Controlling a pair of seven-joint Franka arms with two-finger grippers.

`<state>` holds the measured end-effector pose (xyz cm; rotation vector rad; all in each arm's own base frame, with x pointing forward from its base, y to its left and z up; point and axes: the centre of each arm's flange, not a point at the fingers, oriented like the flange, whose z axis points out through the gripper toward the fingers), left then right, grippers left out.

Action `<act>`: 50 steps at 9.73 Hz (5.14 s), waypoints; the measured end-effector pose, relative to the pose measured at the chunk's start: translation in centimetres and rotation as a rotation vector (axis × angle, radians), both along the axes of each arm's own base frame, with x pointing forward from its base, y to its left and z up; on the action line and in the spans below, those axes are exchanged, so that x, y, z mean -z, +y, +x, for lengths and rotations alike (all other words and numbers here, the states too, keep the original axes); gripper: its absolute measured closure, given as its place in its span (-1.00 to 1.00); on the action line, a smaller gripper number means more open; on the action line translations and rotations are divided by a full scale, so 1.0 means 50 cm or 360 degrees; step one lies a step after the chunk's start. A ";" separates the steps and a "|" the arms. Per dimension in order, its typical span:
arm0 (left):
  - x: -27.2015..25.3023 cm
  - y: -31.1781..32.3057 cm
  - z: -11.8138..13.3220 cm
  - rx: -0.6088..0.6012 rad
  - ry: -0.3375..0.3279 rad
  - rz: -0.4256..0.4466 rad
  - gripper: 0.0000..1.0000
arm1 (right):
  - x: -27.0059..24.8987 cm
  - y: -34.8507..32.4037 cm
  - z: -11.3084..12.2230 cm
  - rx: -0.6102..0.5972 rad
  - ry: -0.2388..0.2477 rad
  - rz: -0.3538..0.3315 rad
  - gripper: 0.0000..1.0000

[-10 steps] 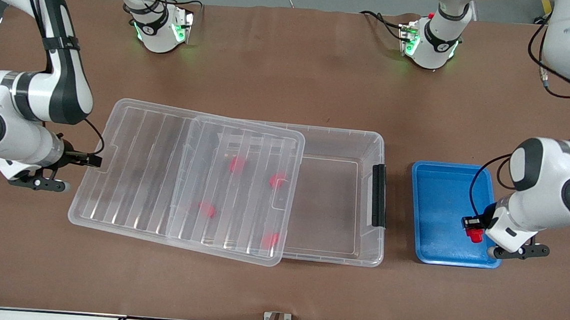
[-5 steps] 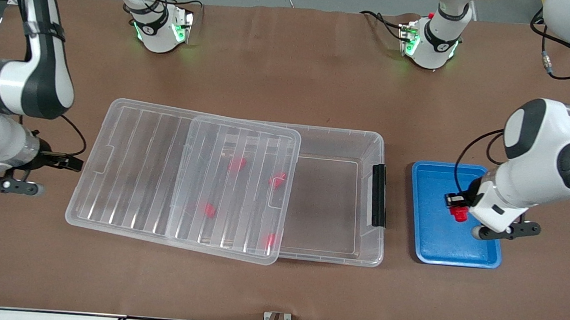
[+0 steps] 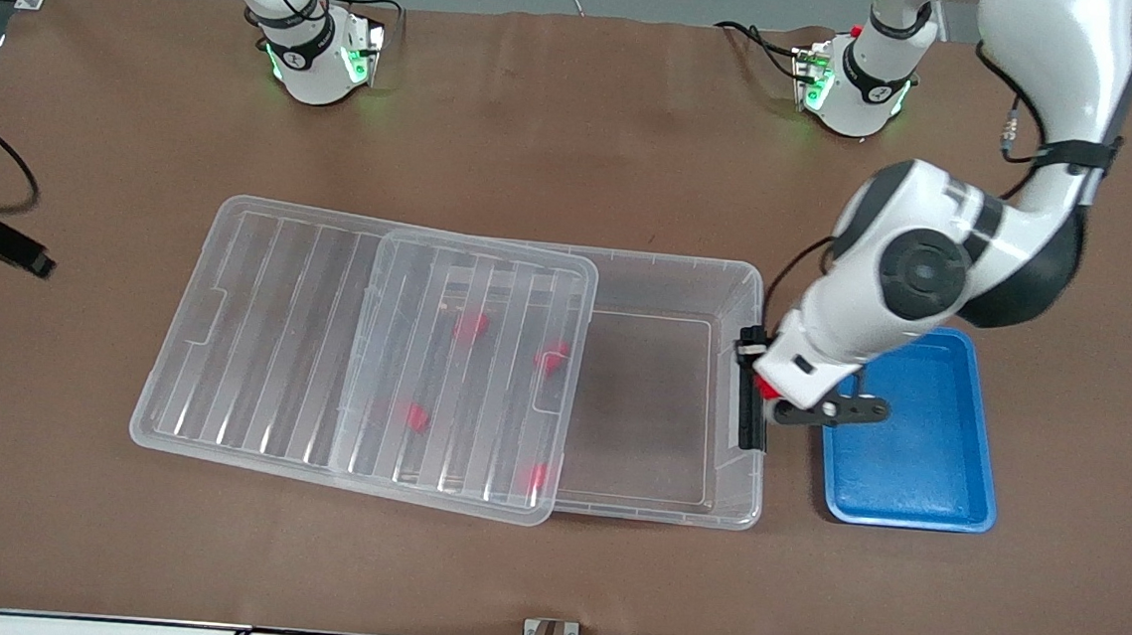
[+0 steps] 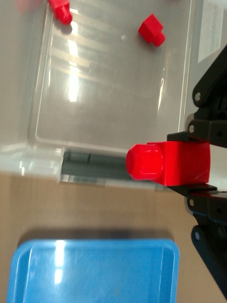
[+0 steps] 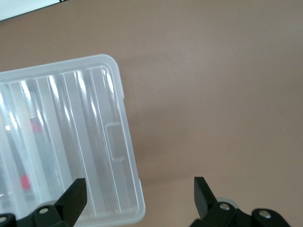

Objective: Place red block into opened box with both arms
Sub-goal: 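Carry the red block with the left gripper over the open box, then lower the red block into the box and open the left gripper, then raise the left gripper away while the right gripper grips the lid edge, then slide the clear lid closed over the box with the right gripper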

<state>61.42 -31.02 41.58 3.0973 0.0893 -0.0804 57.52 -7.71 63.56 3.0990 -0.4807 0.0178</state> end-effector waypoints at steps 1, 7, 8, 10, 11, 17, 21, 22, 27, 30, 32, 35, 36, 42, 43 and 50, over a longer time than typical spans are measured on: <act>0.029 -0.044 -0.009 0.0042 -0.0019 -0.0012 0.30 | -0.047 -0.009 -0.041 0.0017 -0.0025 0.0011 -1.00; 0.328 -0.170 -0.031 0.0299 -0.0063 0.0023 0.30 | -0.031 0.005 -0.066 -0.0028 0.0014 0.0029 -1.00; 0.361 -0.170 -0.032 0.0320 -0.0062 0.0035 0.30 | -0.031 0.005 -0.066 -0.0033 0.0014 0.0029 -1.00; 0.414 -0.173 -0.032 0.0332 -0.0066 0.0013 0.30 | -0.031 0.005 -0.066 -0.0036 0.0015 0.0029 -1.00; 0.430 -0.172 -0.032 0.0331 -0.0060 0.0006 0.28 | -0.031 0.005 -0.066 -0.0036 0.0015 0.0029 -1.00; 0.184 -0.129 0.035 0.0254 -0.0270 0.0018 -1.00 | -0.030 0.008 -0.066 -0.0042 0.0016 0.0031 -1.00; -0.163 0.026 0.027 0.0070 -0.0382 0.0106 -1.00 | -0.006 0.002 -0.066 -0.0347 0.0073 0.0044 -0.94; -0.214 0.093 0.031 0.0048 -0.0351 0.0115 -1.00 | 0.041 -0.011 -0.052 -0.0478 0.0102 0.0053 -0.66; -0.361 0.343 0.035 -0.0106 -0.0325 0.0199 -1.00 | 0.494 -0.089 0.050 -0.0883 0.0050 0.0038 0.88; -0.417 0.371 0.003 -0.0108 -0.0333 0.0230 -1.00 | 0.572 -0.035 0.029 -0.0875 0.0036 0.0177 0.97; -0.455 0.378 -0.027 -0.0089 -0.0309 0.0169 -1.00 | 0.574 0.019 0.035 -0.0929 0.0032 0.0201 0.98; -0.501 0.450 -0.062 -0.0022 -0.0288 0.0154 -1.00 | 0.581 0.074 0.039 -0.0952 0.0015 0.0261 0.98; -0.503 0.467 -0.069 -0.0028 -0.0279 0.0166 -1.00 | 0.582 0.100 0.041 -0.0964 0.0005 0.0289 0.98; -0.502 0.536 -0.123 0.0016 -0.0162 0.0192 -1.00 | 0.605 0.284 0.066 -0.0960 -0.0030 0.0403 0.98; -0.495 0.536 -0.125 0.0017 -0.0146 0.0194 -1.00 | 0.614 0.318 0.071 -0.0949 -0.0024 0.0415 0.98; -0.469 0.534 -0.130 0.0022 -0.0094 0.0200 -1.00 | 0.623 0.401 0.089 -0.0868 -0.0022 0.0451 0.98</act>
